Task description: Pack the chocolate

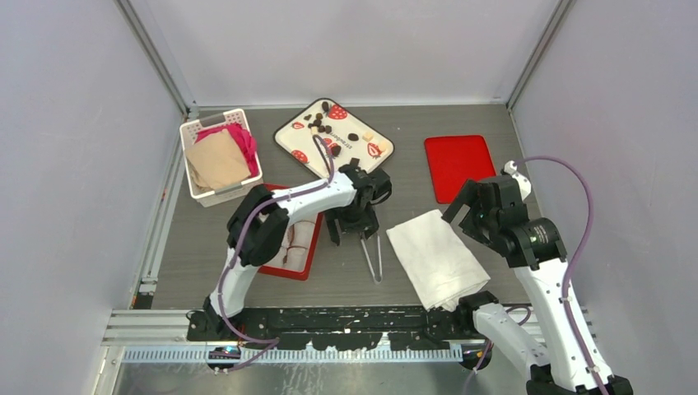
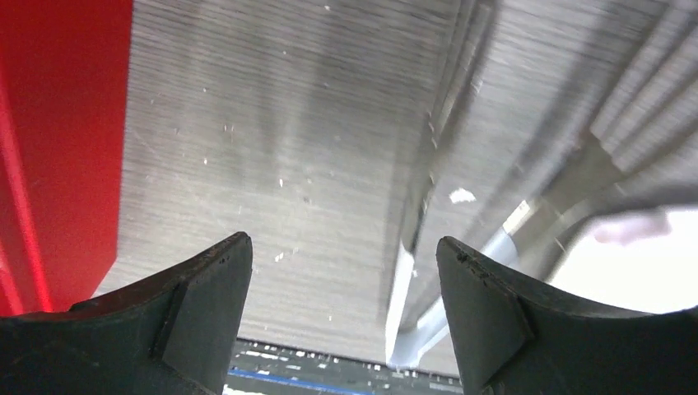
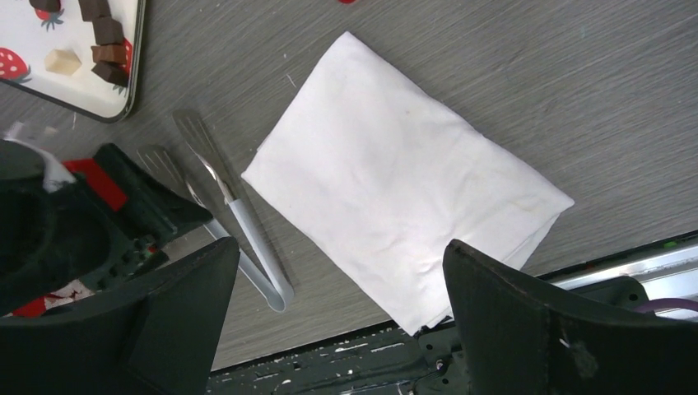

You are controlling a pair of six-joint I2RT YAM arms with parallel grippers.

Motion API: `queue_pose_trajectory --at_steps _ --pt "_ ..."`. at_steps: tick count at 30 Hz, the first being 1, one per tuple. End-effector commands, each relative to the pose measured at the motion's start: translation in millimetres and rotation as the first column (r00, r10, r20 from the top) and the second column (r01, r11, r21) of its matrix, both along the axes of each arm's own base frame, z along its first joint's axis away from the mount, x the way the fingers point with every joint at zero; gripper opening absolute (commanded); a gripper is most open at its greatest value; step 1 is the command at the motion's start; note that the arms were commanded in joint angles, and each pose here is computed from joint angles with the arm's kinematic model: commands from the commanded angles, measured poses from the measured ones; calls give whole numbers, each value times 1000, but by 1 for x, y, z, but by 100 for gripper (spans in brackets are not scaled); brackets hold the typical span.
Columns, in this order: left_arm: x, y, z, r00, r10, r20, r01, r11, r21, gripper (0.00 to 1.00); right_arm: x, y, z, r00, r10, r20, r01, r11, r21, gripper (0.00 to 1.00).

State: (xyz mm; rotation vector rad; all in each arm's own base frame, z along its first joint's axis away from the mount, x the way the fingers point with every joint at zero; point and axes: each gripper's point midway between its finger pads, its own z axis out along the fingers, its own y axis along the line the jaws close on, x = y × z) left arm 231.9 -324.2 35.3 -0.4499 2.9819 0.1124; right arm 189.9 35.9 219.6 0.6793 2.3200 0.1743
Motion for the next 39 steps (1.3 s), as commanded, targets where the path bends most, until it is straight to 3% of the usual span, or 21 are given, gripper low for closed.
queue_pose_trajectory --at_steps 1,7,12,16,19,20,27,31,39 --pt "16 -12 105 972 -101 213 141 973 -180 83 -6 10 -10 999 27 -19 -26 998 49 100" --pt "4 31 164 916 -160 368 238 955 -178 83 4 32 -17 994 104 13 -105 993 57 100" --pt "-8 76 193 855 -176 488 287 944 -162 82 17 69 -13 977 199 81 -192 977 -91 100" --pt "-8 118 205 818 -158 553 264 958 -115 83 24 122 -19 949 308 73 -285 932 -224 100" --pt "-7 146 212 781 -145 607 240 968 -78 85 23 171 -40 871 489 47 -449 832 -327 100" --pt "-7 155 217 760 -135 635 225 972 -63 85 25 173 -47 879 477 27 -439 829 -346 100" --pt "-10 180 227 671 -86 737 204 976 -72 87 11 203 -111 854 512 -91 -520 830 -201 98" --pt "-12 180 222 677 -94 730 213 974 -72 87 8 211 -136 842 521 -139 -539 823 -179 90" --pt "-8 170 208 718 -160 677 251 967 -38 86 13 215 -172 839 507 -197 -538 827 -161 87"
